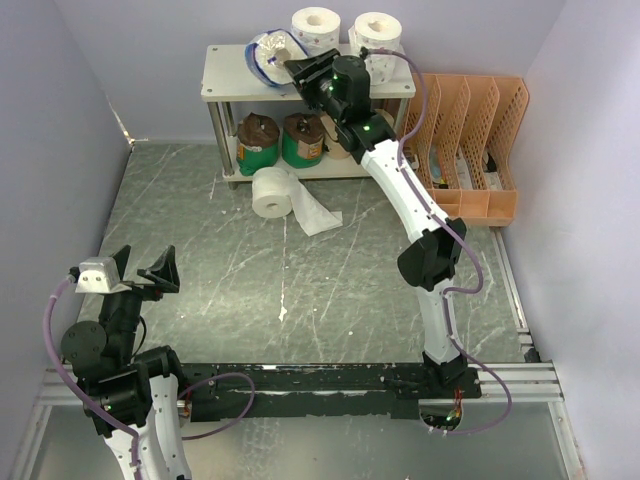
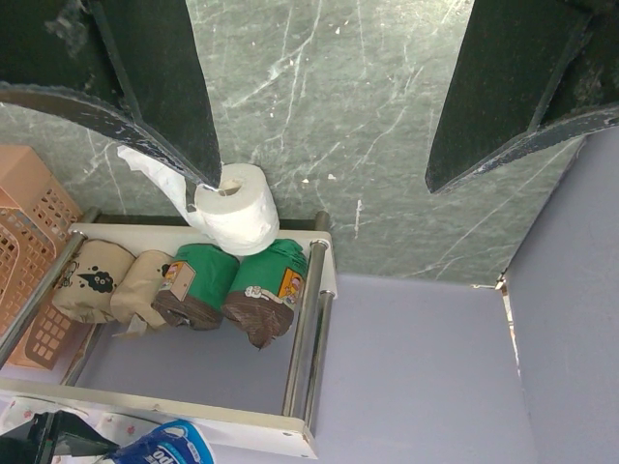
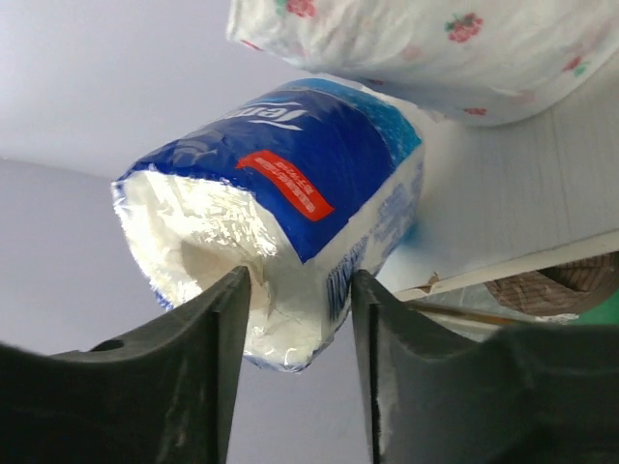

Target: Place and organize the paper towels onto the shelf

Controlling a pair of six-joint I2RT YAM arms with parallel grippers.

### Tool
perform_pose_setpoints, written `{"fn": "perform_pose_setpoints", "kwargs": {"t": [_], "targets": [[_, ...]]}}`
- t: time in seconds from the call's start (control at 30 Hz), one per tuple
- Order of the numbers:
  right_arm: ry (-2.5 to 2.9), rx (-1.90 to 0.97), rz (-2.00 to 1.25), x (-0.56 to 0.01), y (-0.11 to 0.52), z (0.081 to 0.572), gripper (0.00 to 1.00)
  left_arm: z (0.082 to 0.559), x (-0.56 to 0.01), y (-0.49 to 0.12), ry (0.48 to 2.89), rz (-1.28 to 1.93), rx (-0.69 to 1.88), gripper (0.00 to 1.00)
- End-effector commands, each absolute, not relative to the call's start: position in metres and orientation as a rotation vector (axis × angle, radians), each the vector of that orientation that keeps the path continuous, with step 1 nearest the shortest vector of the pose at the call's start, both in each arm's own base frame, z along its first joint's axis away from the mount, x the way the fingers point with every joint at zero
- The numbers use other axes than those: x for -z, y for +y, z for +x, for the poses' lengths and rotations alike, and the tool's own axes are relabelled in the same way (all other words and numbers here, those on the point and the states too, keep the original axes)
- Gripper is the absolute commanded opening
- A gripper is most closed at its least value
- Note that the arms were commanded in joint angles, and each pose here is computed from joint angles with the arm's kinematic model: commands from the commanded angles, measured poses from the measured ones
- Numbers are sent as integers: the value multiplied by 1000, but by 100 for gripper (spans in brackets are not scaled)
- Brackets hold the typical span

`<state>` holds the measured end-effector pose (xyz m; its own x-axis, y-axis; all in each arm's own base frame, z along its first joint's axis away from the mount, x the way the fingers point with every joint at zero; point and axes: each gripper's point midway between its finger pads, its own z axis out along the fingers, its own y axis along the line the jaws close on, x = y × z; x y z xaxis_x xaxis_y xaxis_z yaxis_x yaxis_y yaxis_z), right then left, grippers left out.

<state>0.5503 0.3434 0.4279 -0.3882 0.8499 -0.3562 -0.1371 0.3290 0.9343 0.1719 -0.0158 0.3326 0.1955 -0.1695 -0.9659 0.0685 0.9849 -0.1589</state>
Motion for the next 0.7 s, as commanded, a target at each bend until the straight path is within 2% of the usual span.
{"fn": "perform_pose_setpoints", "kwargs": {"t": [0.0,0.1,0.57,0.67], "targets": [[1471,-1299,635,-476,333,544,51,170,-338,-19,1337,-54,165,99],[1453,-1300,636,-477,332,547,62,170,-338,-20,1334,-47,170,99],[1362,-1381,648,-483,333,568,64,170,-338,-22,1330,-38,173,99],[1370,-1386,647,-478,335,569,68,170,-338,-22,1331,-37,175,99]]}}
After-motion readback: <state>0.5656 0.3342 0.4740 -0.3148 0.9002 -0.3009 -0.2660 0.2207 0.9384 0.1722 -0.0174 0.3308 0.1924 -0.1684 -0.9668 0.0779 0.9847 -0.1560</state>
